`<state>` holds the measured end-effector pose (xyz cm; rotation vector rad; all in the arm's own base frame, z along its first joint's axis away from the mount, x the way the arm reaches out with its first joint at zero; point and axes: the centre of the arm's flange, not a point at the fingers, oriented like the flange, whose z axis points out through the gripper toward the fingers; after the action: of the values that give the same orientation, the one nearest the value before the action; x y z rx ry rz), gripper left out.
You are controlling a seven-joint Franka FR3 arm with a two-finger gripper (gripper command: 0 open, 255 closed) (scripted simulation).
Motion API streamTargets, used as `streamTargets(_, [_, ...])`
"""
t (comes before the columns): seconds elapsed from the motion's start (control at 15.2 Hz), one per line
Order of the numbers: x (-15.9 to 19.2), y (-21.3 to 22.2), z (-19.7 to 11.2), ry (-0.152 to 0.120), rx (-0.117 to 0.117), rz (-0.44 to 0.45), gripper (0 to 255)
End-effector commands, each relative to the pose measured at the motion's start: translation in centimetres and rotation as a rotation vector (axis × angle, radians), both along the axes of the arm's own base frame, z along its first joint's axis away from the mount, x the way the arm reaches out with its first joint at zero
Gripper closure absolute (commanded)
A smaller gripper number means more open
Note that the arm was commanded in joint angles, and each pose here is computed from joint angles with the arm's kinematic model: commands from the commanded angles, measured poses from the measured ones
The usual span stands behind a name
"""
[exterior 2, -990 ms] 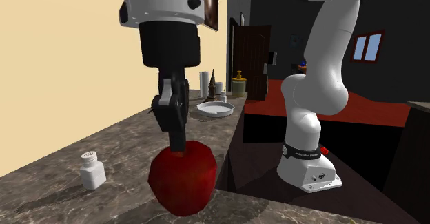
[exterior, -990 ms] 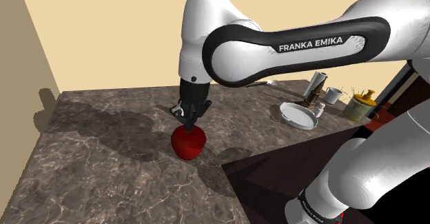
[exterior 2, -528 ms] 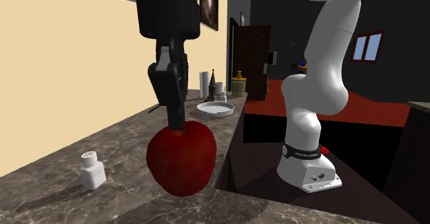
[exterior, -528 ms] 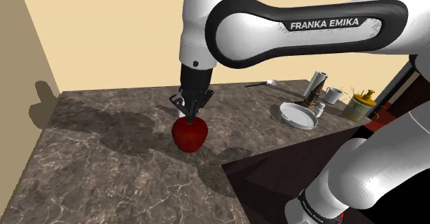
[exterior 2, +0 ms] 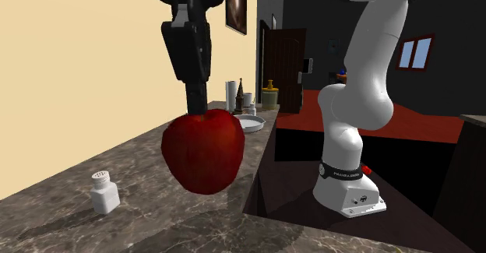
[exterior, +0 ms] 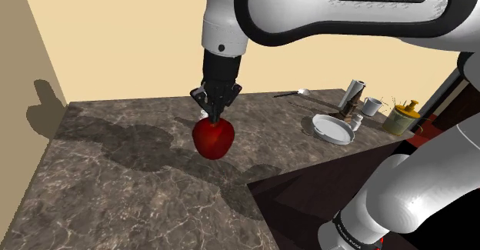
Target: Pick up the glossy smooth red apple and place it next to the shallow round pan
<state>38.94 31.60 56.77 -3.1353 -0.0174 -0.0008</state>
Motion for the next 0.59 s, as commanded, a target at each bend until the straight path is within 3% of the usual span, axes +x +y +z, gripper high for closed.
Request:
streamTargets(0.0, [0.0,0.0,1.1,0.000,0.000,0.000,255])
streamTargets(0.53, [1.4,-9.2,1.2,0.000,0.000,0.000,255])
